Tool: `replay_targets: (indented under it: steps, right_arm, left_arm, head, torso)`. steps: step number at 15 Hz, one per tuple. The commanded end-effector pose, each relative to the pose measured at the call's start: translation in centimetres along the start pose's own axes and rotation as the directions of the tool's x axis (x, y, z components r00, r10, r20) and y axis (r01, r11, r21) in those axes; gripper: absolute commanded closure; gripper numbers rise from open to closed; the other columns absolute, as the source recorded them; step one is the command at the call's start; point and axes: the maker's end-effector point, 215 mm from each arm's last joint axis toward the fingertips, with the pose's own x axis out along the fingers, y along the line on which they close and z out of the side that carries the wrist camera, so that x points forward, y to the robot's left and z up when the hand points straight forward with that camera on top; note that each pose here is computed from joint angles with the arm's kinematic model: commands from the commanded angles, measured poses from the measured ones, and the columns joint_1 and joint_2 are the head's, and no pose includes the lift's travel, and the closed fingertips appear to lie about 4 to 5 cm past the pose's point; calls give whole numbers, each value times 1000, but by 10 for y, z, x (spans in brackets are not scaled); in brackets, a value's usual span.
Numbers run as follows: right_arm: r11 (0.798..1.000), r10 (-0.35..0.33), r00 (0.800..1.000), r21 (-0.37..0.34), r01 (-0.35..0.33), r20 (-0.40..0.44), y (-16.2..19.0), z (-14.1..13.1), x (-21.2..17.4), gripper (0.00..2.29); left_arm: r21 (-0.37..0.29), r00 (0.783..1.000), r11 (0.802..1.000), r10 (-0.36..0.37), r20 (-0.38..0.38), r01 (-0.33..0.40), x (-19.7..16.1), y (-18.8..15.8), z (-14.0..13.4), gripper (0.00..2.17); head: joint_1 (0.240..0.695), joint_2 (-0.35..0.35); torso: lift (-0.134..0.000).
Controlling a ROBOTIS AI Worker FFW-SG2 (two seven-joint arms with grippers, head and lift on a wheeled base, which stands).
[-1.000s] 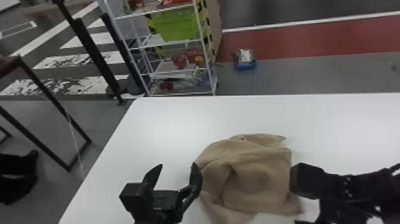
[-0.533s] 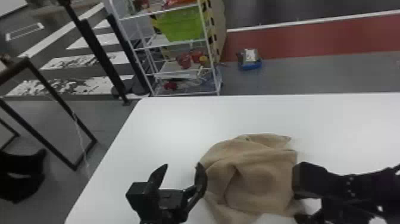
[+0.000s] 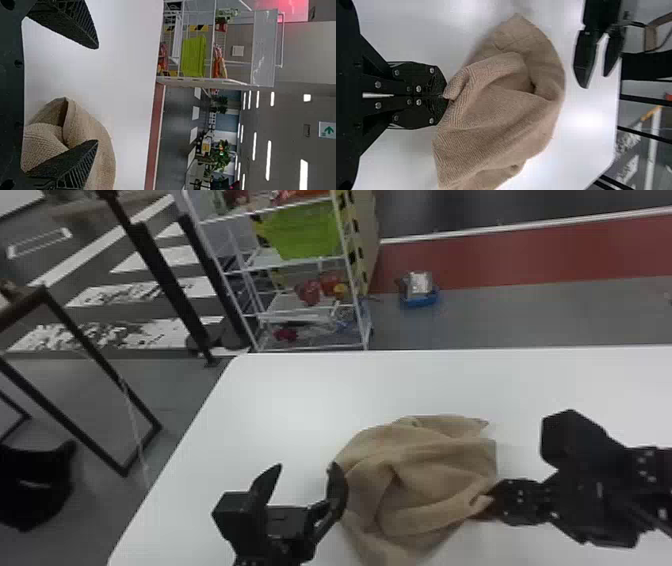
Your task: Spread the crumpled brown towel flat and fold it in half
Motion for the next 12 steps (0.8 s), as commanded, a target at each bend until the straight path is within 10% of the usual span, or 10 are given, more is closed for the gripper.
replay_targets:
  steps: [1,5,12]
  right_arm:
    - [998,-52,989,51,45,140,-13,30,-16,1420]
    - [975,-209,901,155,160,381,-54,88,-64,1420]
    - [893,-439,804,294,341,400,-116,80,-108,1409]
  left_arm:
    - [1,1000,1000,-1,1,1,1,-1,1,26]
    - [1,1000,1000,-12,-8,12,0,-6,-1,26]
    - [-44,966,971,-237,-106,233,-11,-90,-21,43]
  head:
    - [695,332]
    - [695,332]
    - [695,226]
  torso:
    - [-123]
    - [-123]
    - [-123]
